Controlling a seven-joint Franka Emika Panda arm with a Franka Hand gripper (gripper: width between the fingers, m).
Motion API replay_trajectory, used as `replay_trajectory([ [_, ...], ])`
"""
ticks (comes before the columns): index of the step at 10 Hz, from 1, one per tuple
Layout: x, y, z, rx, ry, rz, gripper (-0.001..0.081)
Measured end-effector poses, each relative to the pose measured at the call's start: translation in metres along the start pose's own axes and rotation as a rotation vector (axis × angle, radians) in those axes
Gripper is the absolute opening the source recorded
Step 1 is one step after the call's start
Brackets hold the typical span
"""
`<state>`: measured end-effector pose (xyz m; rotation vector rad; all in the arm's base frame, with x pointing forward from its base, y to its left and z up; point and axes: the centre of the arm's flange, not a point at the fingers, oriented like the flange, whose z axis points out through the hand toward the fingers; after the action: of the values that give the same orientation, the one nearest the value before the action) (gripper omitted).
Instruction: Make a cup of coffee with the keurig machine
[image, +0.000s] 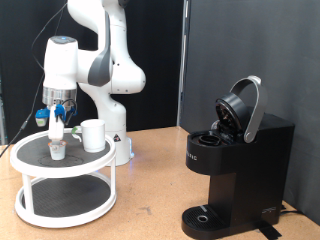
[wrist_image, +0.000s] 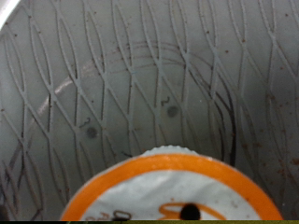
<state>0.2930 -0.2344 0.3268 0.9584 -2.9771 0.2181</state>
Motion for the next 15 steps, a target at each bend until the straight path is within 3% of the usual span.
replay_trajectory([
  [2,-0.001,0.0,0.004,-0.002,0.002,0.0,0.0734],
  [4,-0.001,-0.001,0.004,0.002,-0.003,0.003,0.0467],
  [5,-0.002,-0.002,0.003,0.007,-0.007,0.005,0.0467],
  [6,-0.002,-0.002,0.003,0.006,-0.009,0.008,0.0385],
  [8,0.0,-0.004,0.001,-0.018,-0.015,0.019,0.0385],
  [12,0.013,-0.014,-0.045,-0.102,-0.067,-0.013,0.0385],
  [14,0.021,-0.018,-0.069,-0.127,-0.06,-0.015,0.0385],
  [15,0.02,-0.016,-0.066,-0.131,-0.058,-0.016,0.0385],
])
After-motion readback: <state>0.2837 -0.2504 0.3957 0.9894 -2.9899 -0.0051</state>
